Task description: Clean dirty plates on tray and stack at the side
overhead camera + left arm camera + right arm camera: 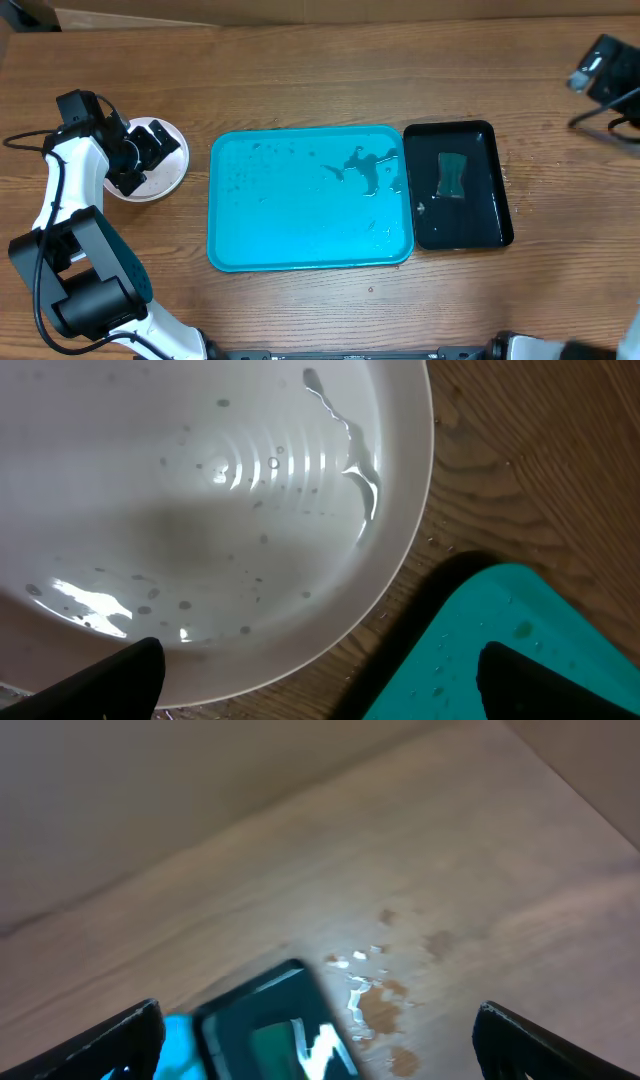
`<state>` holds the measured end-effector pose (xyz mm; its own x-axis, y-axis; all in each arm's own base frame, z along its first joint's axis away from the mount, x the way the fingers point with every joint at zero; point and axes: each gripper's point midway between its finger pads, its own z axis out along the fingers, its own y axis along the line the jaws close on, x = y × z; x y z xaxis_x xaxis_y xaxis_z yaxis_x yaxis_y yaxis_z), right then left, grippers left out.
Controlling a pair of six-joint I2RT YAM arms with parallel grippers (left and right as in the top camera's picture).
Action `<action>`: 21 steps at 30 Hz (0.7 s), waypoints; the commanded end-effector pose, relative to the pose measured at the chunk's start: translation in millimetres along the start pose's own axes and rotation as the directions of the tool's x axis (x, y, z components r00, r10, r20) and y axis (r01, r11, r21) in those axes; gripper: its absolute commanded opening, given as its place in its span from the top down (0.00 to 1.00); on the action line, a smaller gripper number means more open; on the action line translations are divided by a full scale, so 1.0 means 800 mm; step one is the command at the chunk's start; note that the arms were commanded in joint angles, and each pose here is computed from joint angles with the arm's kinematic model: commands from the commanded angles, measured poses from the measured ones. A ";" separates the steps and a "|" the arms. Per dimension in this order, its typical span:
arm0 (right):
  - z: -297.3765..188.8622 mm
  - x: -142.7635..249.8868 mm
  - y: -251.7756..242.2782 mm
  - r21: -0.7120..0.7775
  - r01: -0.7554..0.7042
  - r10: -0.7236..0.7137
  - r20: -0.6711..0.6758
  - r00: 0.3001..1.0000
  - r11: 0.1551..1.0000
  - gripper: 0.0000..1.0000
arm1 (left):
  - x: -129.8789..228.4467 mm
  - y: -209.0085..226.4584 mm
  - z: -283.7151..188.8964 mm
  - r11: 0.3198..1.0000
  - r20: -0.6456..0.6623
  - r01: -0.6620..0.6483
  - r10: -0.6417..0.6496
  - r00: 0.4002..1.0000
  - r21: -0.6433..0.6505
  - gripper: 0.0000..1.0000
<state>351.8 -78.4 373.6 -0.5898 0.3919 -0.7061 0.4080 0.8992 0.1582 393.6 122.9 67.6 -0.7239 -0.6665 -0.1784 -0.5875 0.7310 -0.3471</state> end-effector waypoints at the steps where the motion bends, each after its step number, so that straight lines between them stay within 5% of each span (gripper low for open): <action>1: -0.085 0.000 0.036 -0.113 0.058 -0.042 0.138 0.990 0.992 0.00 | 0.005 0.000 0.007 1.000 -0.020 -0.018 0.018 1.000 0.009 0.00; 10: -0.209 0.025 0.058 -0.279 0.154 -0.059 0.319 0.946 0.948 0.00 | 0.005 0.000 0.007 1.000 -0.020 -0.018 0.018 1.000 0.009 0.00; 21: -0.291 0.095 0.039 -0.409 0.248 -0.093 0.362 0.928 0.878 0.00 | 0.005 0.000 0.007 1.000 -0.020 -0.018 0.018 1.000 0.009 0.00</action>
<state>180.7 23.8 489.4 -0.3363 0.2168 -0.9164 -0.0391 0.9691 0.2436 393.6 122.9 67.5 -0.7239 -0.6664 -0.1783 -0.5873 0.7310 -0.3475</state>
